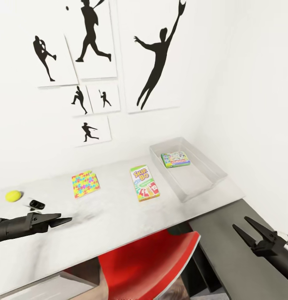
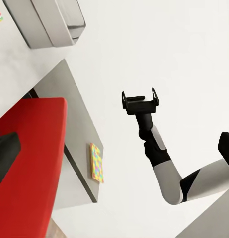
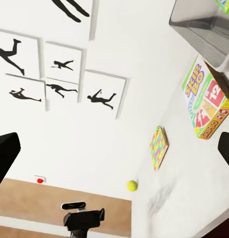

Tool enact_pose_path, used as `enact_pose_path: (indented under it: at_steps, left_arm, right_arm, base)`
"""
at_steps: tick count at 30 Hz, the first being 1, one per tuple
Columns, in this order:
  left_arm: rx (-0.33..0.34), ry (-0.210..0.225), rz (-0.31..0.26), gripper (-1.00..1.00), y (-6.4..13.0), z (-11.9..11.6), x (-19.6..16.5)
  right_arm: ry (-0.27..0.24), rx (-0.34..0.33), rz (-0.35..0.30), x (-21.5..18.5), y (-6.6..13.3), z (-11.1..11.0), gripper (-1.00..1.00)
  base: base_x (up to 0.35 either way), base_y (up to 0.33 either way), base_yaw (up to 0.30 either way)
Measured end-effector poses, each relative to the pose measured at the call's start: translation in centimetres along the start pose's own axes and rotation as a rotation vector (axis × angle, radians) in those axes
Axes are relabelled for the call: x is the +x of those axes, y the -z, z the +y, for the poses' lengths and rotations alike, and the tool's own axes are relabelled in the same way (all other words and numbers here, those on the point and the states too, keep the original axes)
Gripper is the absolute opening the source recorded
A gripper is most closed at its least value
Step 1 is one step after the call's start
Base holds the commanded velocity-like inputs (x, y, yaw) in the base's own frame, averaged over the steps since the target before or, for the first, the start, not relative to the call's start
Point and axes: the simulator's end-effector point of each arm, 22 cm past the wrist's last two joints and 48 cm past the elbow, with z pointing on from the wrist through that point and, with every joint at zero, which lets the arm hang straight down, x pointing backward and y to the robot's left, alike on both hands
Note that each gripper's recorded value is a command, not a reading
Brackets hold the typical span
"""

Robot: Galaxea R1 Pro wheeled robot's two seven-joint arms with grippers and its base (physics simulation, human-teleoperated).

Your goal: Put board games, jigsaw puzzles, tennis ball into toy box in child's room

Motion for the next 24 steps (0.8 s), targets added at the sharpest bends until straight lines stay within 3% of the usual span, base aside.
enact_pose_path:
  at_steps: [24]
  left_arm:
    - [0.010,-0.038,-0.005,1.00,0.1,-1.8,-0.3]
  right_arm:
    - [0.014,-0.037,-0.018,0.0,0.0,1.6,1.00]
  base:
    - [-0.048,0.002,0.000]
